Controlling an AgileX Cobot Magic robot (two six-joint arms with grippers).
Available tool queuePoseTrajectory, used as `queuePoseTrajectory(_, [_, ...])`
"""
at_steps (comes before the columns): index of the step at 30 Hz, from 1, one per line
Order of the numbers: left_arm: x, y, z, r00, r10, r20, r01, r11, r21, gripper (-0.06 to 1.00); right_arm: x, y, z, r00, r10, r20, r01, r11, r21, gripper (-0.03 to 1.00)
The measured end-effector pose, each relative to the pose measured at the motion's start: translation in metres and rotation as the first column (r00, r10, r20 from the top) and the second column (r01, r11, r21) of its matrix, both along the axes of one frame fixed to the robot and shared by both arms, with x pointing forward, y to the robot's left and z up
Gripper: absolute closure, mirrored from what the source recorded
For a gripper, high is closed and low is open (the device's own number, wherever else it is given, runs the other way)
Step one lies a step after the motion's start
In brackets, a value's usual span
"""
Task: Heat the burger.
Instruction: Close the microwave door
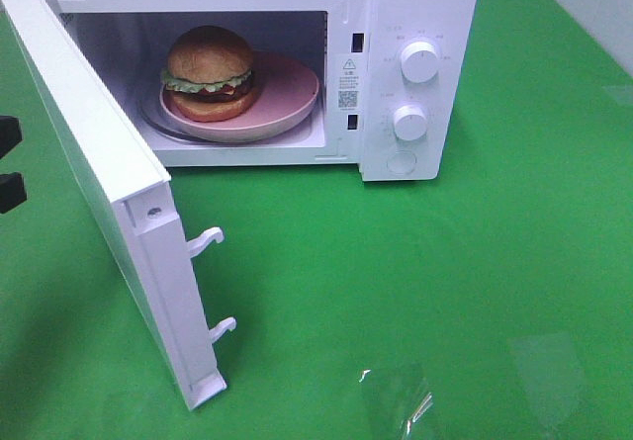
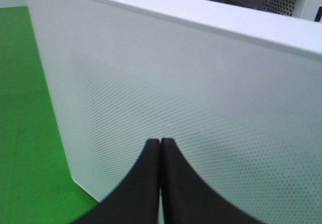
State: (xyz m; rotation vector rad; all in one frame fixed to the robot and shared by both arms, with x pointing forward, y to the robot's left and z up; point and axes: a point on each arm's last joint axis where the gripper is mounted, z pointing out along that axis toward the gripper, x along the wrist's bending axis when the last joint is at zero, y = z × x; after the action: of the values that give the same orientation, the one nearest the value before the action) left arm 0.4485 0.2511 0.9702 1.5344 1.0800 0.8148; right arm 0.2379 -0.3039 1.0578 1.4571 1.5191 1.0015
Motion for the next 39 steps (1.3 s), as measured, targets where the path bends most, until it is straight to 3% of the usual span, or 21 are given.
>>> queuePoseTrajectory(15, [0.033, -0.043, -0.007, 0.995, -0.087, -0.040, 0.085, 0.996, -0.028, 0.94, 0.000, 0.000, 0.000, 1.000, 0.000, 0.000, 0.000, 1.000, 0.000, 0.21])
queuePoseTrajectory(25, [0.060, -0.085, -0.004, 0.995, -0.088, -0.038, 0.087, 0.996, -0.023, 0.94, 0.000, 0.000, 0.000, 1.000, 0.000, 0.000, 0.000, 1.000, 0.000, 0.21])
queuePoseTrajectory(39, [0.097, -0.144, -0.003, 0.998, -0.016, -0.056, 0.013, 0.999, -0.046, 0.94, 0.000, 0.000, 0.000, 1.000, 0.000, 0.000, 0.000, 1.000, 0.000, 0.21])
